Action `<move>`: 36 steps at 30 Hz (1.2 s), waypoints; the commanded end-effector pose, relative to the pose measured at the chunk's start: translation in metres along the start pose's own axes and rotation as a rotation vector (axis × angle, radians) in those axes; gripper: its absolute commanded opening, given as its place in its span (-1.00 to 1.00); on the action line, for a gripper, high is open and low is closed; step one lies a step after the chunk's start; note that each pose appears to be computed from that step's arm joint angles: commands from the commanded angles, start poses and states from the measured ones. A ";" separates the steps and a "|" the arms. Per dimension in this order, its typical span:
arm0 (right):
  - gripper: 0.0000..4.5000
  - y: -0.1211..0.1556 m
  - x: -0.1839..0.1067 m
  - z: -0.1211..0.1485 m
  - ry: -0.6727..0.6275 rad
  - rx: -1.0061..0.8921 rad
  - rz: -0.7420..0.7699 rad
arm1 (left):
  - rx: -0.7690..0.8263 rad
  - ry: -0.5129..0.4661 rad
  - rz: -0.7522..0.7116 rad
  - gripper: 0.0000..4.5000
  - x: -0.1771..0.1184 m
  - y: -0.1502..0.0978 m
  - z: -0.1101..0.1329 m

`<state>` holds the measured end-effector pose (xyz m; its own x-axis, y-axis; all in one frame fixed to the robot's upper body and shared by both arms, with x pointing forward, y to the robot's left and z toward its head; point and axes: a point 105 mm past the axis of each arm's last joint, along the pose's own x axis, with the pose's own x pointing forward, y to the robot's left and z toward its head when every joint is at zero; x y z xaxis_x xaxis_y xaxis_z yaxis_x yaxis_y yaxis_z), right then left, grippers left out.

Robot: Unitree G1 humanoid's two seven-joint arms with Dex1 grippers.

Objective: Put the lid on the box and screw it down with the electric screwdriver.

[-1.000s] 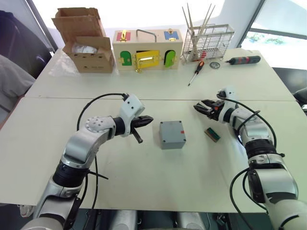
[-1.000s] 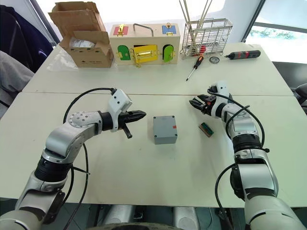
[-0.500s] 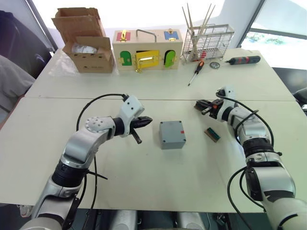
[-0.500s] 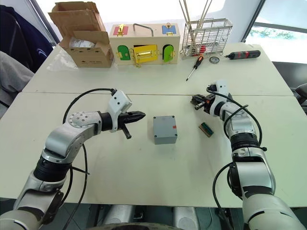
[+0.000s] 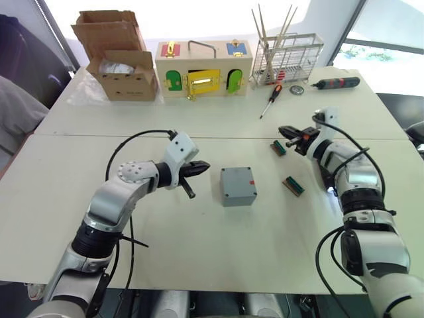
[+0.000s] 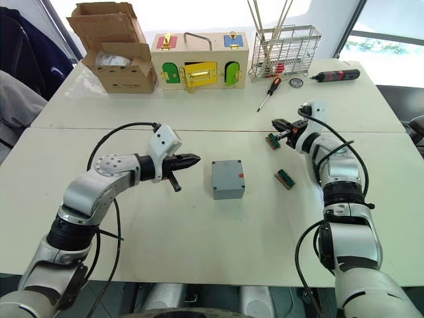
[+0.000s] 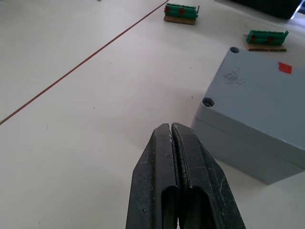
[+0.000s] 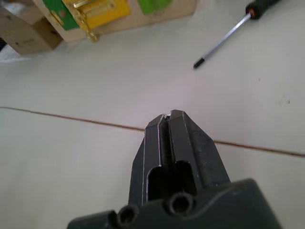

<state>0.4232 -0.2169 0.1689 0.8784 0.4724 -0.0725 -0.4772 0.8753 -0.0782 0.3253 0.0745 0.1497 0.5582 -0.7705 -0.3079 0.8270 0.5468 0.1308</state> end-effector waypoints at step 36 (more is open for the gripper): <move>-0.98 0.124 -0.052 0.006 0.078 0.028 0.455 | -0.001 0.024 -0.187 -1.00 -0.023 -0.038 0.000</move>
<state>0.3187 -0.1348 0.1576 0.5747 0.7932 -0.2011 -0.8040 0.5932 0.0422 0.2826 0.0737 0.1439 0.3899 -0.8425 -0.3716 0.9131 0.4061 0.0374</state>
